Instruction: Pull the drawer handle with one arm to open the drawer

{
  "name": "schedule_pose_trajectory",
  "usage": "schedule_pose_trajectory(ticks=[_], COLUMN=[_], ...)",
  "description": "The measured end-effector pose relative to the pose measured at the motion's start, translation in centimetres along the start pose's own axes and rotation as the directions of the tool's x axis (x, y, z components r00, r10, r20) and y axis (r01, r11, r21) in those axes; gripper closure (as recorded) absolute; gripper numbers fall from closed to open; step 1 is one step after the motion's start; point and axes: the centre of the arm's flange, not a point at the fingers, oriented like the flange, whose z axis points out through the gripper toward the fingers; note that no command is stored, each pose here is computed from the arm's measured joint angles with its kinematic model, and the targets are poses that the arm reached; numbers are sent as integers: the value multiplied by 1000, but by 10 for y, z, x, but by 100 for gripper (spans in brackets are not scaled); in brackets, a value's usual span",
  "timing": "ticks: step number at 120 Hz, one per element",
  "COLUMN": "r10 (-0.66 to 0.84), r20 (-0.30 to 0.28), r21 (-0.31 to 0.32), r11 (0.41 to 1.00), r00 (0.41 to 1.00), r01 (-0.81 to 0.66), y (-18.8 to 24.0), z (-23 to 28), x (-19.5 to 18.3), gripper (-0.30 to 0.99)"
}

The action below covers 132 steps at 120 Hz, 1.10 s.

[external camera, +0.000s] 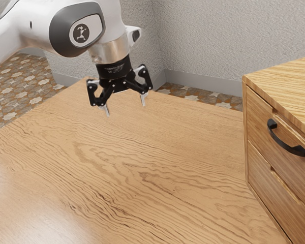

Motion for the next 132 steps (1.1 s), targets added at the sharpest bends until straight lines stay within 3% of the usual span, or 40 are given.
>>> schedule_pose_trajectory(ticks=[24,40,54,58,65,73,90,109,120,132], r10=[-136,-257,-307,-316,-300,-254,-198,-152,-138,-79], r20=[5,71,78,57,-7,-21,9,108,166,197], r21=[-1,-21,-69,-108,-245,-321,-444,-582,-617,-626], r11=[991,966,948,941,926,918,878,791,758,757], r00=[991,964,949,947,954,967,980,982,976,977], r01=[136,259,312,321,289,234,181,186,212,187], y=[-1,-28,-35,-41,-43,-19,33,53,52,61], z=[0,5,-17,-42,-115,-133,-118,-137,-142,-141], x=[1,35,43,39,13,-13,-37,-62,-71,-113], gripper=[0,0,0,0,0,0,0,0,0,5])
